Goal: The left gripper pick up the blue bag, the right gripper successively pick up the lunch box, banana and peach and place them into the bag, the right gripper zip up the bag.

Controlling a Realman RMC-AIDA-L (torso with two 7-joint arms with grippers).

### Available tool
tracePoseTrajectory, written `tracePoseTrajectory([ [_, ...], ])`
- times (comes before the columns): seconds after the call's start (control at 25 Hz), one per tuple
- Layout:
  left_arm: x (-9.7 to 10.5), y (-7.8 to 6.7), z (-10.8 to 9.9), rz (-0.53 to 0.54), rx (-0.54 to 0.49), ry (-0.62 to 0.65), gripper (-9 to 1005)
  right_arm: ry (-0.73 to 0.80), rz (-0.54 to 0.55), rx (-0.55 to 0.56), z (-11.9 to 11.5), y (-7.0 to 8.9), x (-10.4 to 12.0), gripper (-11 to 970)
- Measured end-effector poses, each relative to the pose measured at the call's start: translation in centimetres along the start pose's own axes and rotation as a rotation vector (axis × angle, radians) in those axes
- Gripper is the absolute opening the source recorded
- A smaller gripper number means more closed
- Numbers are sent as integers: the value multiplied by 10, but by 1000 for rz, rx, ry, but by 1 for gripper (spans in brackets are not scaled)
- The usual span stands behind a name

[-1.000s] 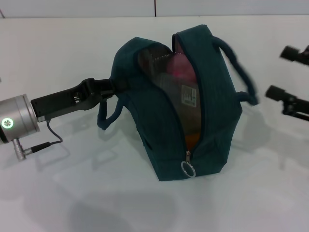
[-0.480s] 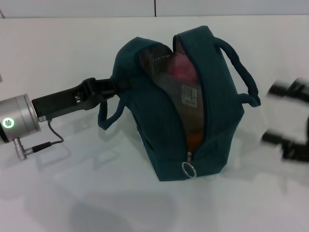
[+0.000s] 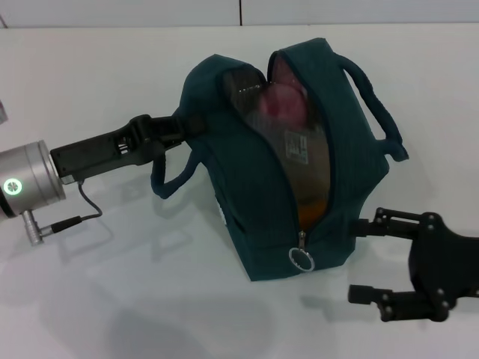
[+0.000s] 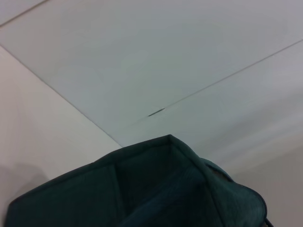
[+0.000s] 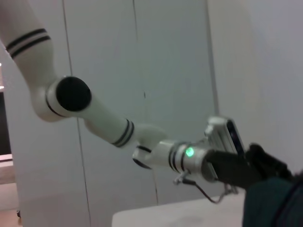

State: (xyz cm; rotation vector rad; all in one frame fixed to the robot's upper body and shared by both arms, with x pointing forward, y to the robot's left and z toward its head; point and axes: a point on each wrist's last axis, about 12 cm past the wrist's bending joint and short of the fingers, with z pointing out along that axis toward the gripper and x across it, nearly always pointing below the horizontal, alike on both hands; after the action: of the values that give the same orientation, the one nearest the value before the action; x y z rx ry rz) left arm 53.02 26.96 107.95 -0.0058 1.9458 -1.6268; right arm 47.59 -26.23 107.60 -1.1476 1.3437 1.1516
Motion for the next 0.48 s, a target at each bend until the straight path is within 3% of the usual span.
tracePoseTrajectory([
  [0.28,-1,-1,2,3,7,-3,64,79,64,58,12,-10,17,768],
  [0.48,-1,-1,2,4,8,-3,64,107,94,17,28,-11,22,767],
])
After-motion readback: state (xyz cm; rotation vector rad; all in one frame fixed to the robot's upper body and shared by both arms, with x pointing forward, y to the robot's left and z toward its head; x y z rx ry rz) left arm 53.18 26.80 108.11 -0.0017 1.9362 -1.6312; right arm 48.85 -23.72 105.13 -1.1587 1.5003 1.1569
